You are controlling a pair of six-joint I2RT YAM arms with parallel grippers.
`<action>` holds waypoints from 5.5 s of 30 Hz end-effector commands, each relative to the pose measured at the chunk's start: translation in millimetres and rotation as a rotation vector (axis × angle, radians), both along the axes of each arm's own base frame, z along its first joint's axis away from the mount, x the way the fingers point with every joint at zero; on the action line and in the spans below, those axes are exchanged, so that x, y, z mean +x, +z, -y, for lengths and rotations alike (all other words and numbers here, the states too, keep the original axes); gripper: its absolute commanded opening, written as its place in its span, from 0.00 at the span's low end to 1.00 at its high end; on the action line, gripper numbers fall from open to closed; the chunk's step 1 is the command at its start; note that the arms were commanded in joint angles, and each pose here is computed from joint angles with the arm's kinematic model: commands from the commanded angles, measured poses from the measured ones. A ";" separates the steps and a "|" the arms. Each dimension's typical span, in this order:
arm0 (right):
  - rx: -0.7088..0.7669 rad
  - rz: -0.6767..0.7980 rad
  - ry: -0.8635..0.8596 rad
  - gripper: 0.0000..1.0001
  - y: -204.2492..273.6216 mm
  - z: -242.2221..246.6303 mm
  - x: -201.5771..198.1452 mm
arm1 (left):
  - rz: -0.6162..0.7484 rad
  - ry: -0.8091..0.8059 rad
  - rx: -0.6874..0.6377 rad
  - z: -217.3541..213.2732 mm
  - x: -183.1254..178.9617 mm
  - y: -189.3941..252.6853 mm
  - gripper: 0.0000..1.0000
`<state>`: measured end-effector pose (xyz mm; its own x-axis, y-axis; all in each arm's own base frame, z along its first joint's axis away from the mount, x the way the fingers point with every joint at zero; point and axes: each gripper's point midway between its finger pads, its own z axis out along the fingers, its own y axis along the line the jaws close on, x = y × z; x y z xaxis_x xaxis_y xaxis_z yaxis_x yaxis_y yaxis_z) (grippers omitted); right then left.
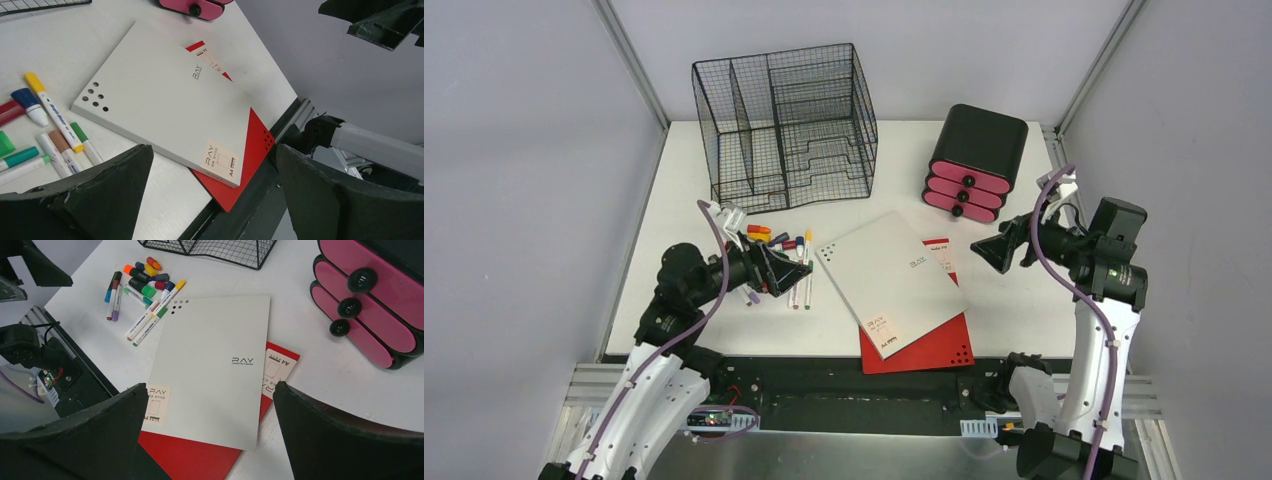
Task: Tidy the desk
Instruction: Pick up the folder from the center of the board.
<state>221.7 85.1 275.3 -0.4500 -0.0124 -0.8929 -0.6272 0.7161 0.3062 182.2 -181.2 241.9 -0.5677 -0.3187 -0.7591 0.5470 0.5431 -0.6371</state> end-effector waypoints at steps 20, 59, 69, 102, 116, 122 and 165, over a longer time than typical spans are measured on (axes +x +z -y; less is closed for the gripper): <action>0.000 0.180 0.000 1.00 -18.7 27.6 -0.5 | -0.040 -0.059 -0.097 13.2 3.0 -3.4 0.99; -0.207 -0.275 0.216 1.00 -80.6 -9.1 -11.1 | -0.305 0.170 0.300 98.4 103.7 -106.4 0.95; -0.047 -0.376 0.201 1.00 -115.6 -43.0 18.3 | -0.481 0.242 0.219 90.7 71.4 -145.9 0.96; -0.344 -0.633 0.140 0.91 -196.3 1.2 19.0 | -0.529 0.156 0.171 106.5 42.3 -178.9 0.93; -0.412 -0.739 0.238 0.83 -220.9 -16.9 10.3 | -0.542 0.127 0.174 114.1 40.6 -193.6 0.87; -0.453 -0.758 0.252 0.81 -219.4 -9.7 4.3 | -0.551 0.103 0.166 121.0 40.2 -196.0 0.81; 0.154 -0.613 0.327 0.00 -104.7 -44.1 11.2 | -0.451 -0.030 0.086 162.5 45.9 -179.8 0.72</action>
